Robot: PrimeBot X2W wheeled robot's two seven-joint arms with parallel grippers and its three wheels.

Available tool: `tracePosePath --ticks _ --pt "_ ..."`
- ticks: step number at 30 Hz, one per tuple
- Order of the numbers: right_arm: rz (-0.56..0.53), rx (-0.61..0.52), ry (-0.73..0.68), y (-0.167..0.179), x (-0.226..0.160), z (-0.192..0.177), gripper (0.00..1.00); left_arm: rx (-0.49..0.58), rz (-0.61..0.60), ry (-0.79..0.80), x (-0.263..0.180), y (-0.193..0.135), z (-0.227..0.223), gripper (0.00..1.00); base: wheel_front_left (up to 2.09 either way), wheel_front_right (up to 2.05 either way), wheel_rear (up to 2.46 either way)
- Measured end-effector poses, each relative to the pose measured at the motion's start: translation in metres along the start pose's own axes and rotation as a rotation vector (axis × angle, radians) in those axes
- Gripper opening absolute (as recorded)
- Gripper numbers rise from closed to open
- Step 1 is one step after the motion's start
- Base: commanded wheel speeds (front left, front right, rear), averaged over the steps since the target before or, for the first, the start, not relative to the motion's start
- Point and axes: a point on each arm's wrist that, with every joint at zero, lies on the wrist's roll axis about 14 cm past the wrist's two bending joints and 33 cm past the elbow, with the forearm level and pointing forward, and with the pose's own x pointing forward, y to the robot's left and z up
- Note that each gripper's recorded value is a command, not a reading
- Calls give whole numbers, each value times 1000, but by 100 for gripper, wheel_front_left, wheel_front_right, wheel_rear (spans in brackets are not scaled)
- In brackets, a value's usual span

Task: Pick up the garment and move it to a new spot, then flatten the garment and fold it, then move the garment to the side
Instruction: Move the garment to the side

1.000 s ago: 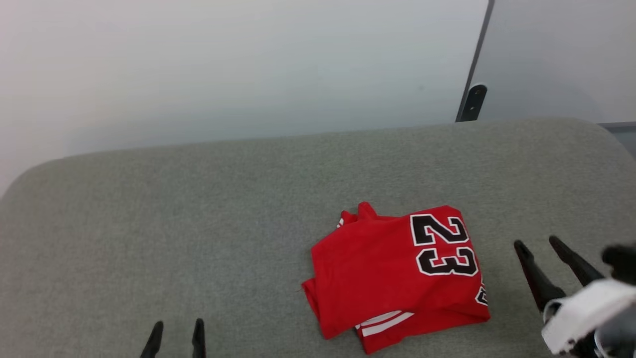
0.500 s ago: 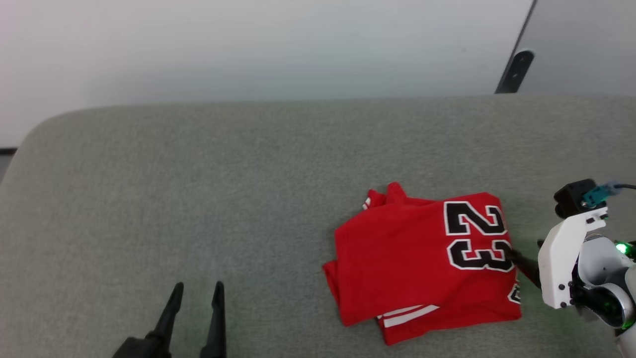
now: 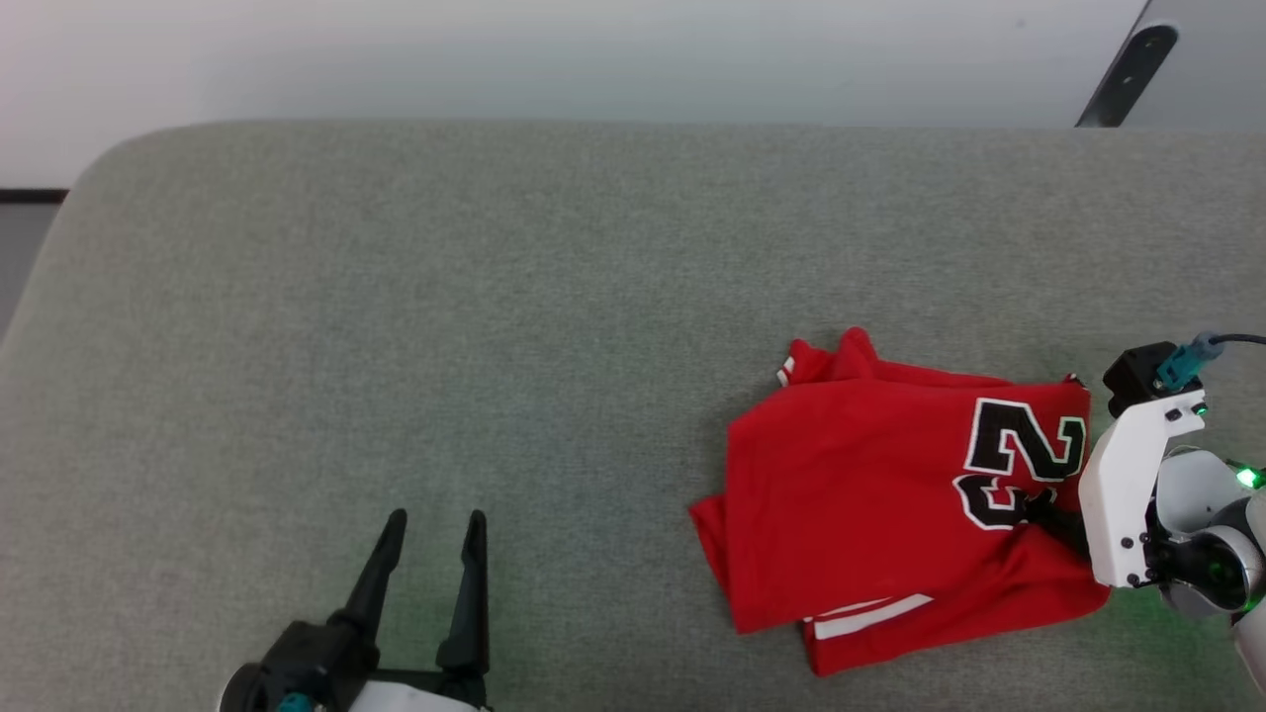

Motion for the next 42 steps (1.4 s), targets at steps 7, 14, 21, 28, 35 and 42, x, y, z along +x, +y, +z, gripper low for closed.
tracePosePath --ticks 7,14,21,28,35,42 --pt "15 -15 28 2 16 -1 0 0 25 15 3 7 -5 100 0 0 0" --pt "31 35 -54 2 14 7 0 -5 -13 2 12 -3 -2 100 0 0 0" --pt "27 115 -157 -11 3 13 0 -2 -76 -18 28 -19 2 100 0 0 0" --pt "-102 213 -246 -73 -28 4 0 4 -163 -46 47 -45 7 100 0 0 0" --pt "-283 288 -320 -148 -71 -9 0 13 -266 -86 77 -76 14 100 0 0 0" --pt "-440 358 -333 -202 -101 -34 0 21 -342 -79 93 -97 5 100 0 0 0"
